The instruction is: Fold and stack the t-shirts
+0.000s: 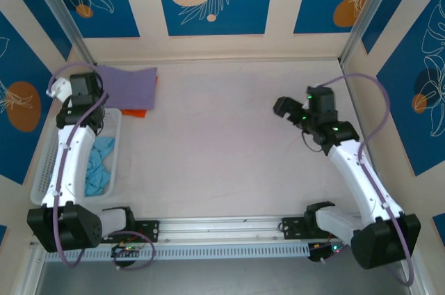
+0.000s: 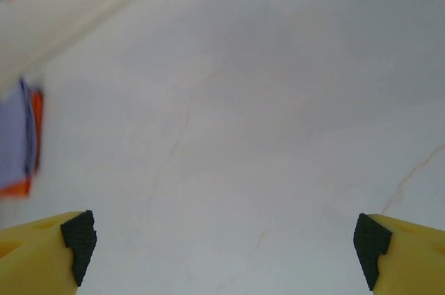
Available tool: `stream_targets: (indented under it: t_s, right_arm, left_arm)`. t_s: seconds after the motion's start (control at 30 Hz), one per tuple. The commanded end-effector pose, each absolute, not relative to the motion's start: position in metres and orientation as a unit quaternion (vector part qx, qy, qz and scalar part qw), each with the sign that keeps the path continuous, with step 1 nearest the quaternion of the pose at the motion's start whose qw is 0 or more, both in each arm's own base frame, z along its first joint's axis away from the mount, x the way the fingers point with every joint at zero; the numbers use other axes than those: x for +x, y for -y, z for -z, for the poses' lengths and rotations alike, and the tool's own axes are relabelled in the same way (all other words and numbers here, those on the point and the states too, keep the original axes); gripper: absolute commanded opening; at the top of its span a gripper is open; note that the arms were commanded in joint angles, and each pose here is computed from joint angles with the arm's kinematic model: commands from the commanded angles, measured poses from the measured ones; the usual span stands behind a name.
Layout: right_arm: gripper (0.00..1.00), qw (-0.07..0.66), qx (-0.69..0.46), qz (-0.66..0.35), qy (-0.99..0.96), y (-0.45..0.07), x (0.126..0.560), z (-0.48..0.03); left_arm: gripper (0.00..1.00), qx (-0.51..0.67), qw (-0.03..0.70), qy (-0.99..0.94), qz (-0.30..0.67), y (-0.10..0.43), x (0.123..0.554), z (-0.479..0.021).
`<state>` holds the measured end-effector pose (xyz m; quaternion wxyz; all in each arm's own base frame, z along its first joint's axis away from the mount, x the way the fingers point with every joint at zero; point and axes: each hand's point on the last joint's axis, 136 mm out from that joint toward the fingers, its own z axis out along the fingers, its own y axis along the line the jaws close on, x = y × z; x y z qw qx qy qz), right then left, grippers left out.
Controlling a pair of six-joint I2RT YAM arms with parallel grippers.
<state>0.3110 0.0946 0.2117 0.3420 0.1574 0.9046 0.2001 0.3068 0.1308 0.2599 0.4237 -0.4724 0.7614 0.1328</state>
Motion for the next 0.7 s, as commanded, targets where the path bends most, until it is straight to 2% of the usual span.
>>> stream_targets:
  t_s: [0.0,0.17,0.27,0.43,0.53,0.67]
  right_arm:
    - [0.96,0.240,0.111,-0.208,-0.942,-0.140,0.275,-0.189]
    - [0.96,0.190,0.020,-0.204,-0.960,-0.190,0.249,-0.178]
    - [0.96,0.178,-0.015,-0.204,-0.962,-0.207,0.243,-0.176]
    - [0.96,0.167,-0.042,-0.213,-0.962,-0.225,0.235,-0.177]
    - [0.96,0.162,-0.055,-0.208,-0.963,-0.230,0.231,-0.177]
    - [0.96,0.159,-0.063,-0.202,-0.964,-0.231,0.224,-0.178]
  left_arm:
    - [1.00,-0.556,0.305,-0.751,-0.186,-0.143,0.225,-0.199]
    - [1.00,-0.576,0.215,-0.762,-0.202,-0.140,0.190,-0.153]
    - [1.00,-0.561,0.159,-0.781,-0.224,-0.140,0.187,-0.131]
    - [1.00,-0.551,0.142,-0.792,-0.221,-0.150,0.201,-0.104]
    - [1.00,-0.551,0.138,-0.811,-0.141,-0.149,0.226,-0.076]
    - [0.95,-0.541,0.128,-0.825,-0.105,-0.152,0.250,-0.063]
